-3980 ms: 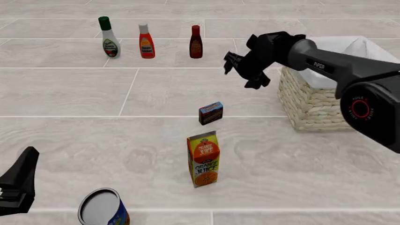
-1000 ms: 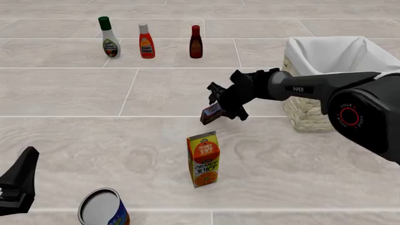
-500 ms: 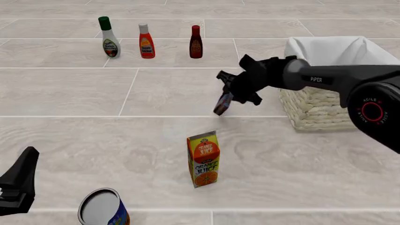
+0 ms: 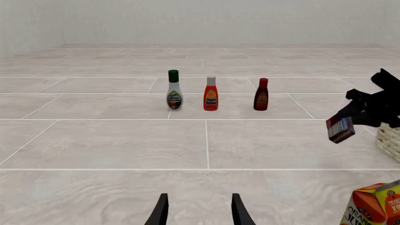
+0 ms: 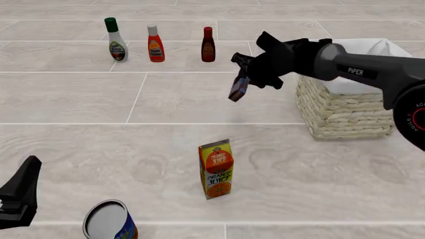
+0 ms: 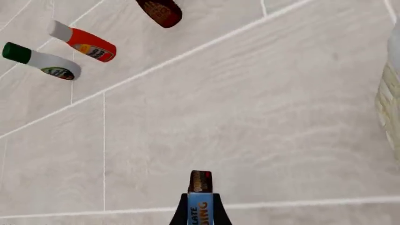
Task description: Pick the chocolate pudding and place it in the basket.
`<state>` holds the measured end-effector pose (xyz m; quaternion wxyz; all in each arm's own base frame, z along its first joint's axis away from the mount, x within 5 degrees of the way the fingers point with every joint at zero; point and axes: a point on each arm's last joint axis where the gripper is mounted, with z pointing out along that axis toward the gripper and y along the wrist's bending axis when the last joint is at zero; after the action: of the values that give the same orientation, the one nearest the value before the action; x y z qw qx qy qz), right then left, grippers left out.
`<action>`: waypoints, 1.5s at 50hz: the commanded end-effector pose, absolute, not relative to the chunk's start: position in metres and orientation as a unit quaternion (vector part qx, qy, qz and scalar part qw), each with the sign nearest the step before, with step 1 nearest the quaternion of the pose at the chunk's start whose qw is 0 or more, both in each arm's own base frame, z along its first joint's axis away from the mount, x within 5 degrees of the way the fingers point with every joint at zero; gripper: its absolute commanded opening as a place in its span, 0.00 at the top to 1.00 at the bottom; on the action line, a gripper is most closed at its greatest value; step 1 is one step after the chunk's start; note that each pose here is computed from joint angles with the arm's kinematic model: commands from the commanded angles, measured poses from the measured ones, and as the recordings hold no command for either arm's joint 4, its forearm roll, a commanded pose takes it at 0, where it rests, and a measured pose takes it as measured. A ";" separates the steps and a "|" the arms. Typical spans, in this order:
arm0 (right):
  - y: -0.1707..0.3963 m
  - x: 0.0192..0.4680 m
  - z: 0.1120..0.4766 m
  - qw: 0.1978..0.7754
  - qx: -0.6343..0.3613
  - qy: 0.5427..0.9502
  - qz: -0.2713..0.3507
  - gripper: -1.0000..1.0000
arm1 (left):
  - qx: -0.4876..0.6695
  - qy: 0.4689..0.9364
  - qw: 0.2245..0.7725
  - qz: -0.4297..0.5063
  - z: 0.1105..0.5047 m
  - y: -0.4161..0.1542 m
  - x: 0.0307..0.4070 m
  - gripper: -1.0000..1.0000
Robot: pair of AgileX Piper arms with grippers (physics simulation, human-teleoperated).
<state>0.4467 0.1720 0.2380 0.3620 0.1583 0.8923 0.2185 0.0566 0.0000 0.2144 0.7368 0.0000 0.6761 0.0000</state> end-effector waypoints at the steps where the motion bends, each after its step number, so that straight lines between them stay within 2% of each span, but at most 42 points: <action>1: 0.162 0.445 0.272 0.398 0.143 0.879 0.222 1.00 | 0.000 0.676 0.737 0.000 0.214 0.000 0.057 0.00; 15: 0.131 0.434 0.328 0.473 0.094 0.852 0.202 1.00 | 0.000 0.676 0.737 0.000 0.214 0.000 0.057 0.00; 26: 0.127 0.427 0.348 0.486 0.094 0.845 0.205 1.00 | 0.000 0.676 0.737 0.000 0.214 0.000 0.057 0.00; 45: 0.086 0.410 0.406 0.546 0.095 0.812 0.183 1.00 | 0.000 0.676 0.737 0.000 0.214 0.000 0.057 0.00; 59: 0.056 0.393 0.440 0.584 0.105 0.789 0.163 1.00 | 0.000 0.676 0.737 0.000 0.214 0.000 0.057 0.00; 75: 0.022 0.370 0.460 0.614 0.105 0.773 0.120 1.00 | 0.000 0.676 0.737 0.000 0.214 0.000 0.057 0.00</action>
<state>0.3849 0.0422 0.4457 0.5945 0.0981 0.7855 0.1412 0.0566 0.0000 0.2144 0.7368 0.0000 0.6761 0.0000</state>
